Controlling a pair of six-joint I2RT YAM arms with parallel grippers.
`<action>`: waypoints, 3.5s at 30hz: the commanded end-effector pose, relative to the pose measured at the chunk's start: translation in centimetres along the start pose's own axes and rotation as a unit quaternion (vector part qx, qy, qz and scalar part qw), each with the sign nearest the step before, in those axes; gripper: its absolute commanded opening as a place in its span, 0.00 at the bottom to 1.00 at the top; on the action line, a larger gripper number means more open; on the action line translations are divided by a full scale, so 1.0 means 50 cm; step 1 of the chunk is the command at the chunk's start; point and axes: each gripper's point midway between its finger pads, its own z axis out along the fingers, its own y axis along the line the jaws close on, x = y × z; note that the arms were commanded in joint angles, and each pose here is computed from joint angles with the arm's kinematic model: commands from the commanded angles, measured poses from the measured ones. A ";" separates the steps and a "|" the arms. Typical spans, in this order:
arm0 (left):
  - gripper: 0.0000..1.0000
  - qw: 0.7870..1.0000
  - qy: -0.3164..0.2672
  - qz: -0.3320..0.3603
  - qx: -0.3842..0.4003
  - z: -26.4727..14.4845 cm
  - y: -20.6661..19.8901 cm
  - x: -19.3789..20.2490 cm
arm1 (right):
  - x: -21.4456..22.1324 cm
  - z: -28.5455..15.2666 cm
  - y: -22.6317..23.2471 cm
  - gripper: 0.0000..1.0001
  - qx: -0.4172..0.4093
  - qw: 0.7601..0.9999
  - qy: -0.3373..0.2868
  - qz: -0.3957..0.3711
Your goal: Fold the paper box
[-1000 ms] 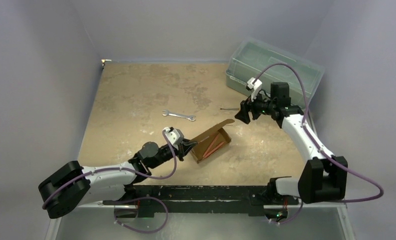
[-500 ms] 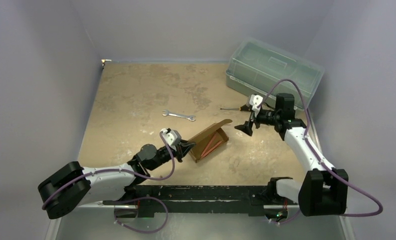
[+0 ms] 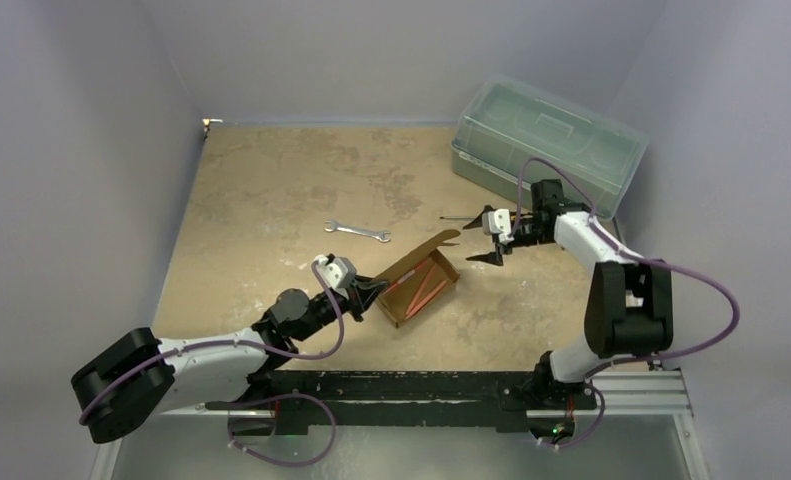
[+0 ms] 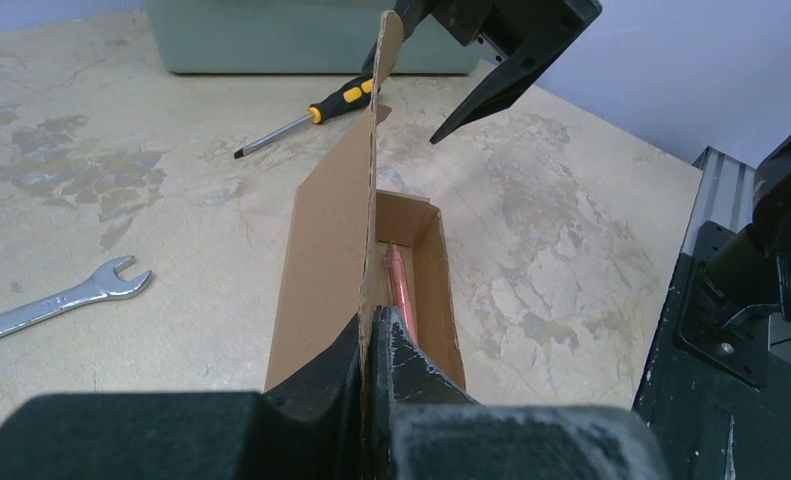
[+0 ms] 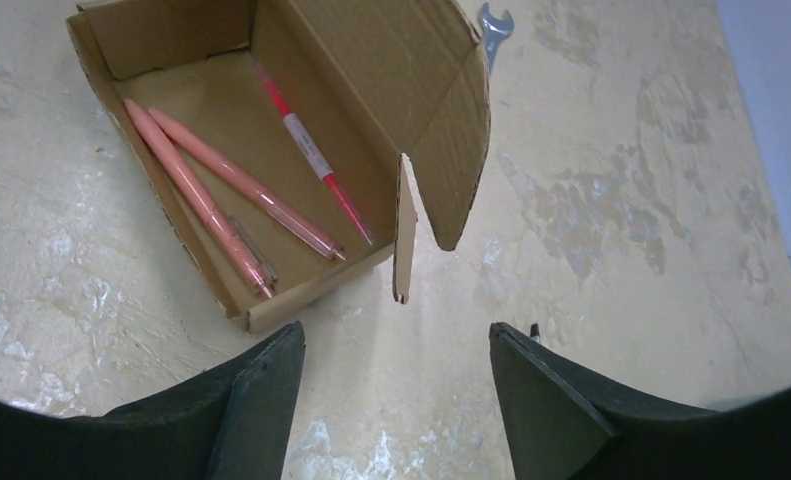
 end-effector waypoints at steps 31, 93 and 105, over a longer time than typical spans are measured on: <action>0.00 0.999 -0.028 -0.021 -0.017 -0.002 0.011 -0.025 | -0.002 0.059 -0.013 0.31 0.016 0.998 0.040 -0.045; 0.00 0.998 -0.018 -0.027 -0.052 0.012 0.037 -0.010 | -0.080 0.108 0.011 0.00 0.063 0.987 0.034 0.146; 0.00 0.998 -0.012 -0.029 -0.048 0.013 0.034 -0.005 | -0.078 0.118 0.033 0.00 0.039 0.986 0.031 0.157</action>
